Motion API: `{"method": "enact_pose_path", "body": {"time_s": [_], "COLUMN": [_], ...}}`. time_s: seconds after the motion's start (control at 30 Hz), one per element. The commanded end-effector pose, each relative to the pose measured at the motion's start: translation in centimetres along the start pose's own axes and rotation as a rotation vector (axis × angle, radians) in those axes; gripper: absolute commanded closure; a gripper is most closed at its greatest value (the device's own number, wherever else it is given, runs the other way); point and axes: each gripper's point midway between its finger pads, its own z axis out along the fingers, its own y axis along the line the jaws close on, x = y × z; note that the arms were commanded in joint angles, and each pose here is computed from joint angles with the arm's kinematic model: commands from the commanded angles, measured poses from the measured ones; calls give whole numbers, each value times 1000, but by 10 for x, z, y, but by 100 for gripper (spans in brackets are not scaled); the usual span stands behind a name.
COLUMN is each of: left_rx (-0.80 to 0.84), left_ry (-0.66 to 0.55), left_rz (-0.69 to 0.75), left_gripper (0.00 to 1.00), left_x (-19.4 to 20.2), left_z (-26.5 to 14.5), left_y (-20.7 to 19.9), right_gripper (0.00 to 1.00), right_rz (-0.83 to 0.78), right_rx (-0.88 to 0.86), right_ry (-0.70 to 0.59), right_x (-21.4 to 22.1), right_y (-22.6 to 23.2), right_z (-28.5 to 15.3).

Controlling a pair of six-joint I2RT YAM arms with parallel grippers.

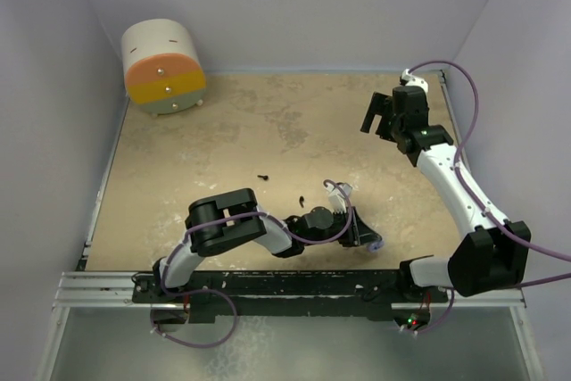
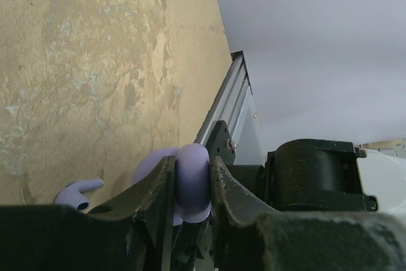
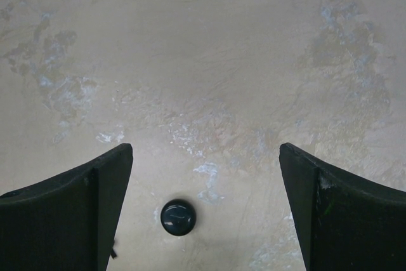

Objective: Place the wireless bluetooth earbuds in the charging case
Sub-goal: Adjust the earbud at the center of the board.

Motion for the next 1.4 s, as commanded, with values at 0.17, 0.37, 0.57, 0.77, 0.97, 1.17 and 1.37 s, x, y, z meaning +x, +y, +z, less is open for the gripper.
{"method": "enact_pose_path", "body": {"time_s": [0.17, 0.37, 0.57, 0.77, 0.97, 1.17, 1.37], "left_rx": [10, -1, -10, -27, -49, -71, -80], "left_ry": [-45, -55, -65, -79, -95, -116, -135], "left_rz": [49, 44, 35, 39, 32, 38, 46], "left_gripper": [100, 100, 100, 100, 100, 100, 100], "left_x": [-13, -19, -25, -32, -43, -58, -73], "left_z": [1, -3, -9, -16, -28, -38, -45], "left_y": [0, 7, 14, 21, 33, 42, 44], "right_gripper": [0, 0, 0, 0, 0, 0, 0], "right_rz": [-1, -4, -4, -6, -6, -1, -1], "right_rx": [-28, -25, -26, -28, -30, -25, -12], "right_ry": [-53, -48, -45, -38, -29, -16, -5], "right_x": [-12, -11, -10, -8, -3, 3, 9], "right_y": [2, 2, 2, 3, 3, 1, -3], "right_z": [-6, -4, -1, 0, 2, 2, 3]}}
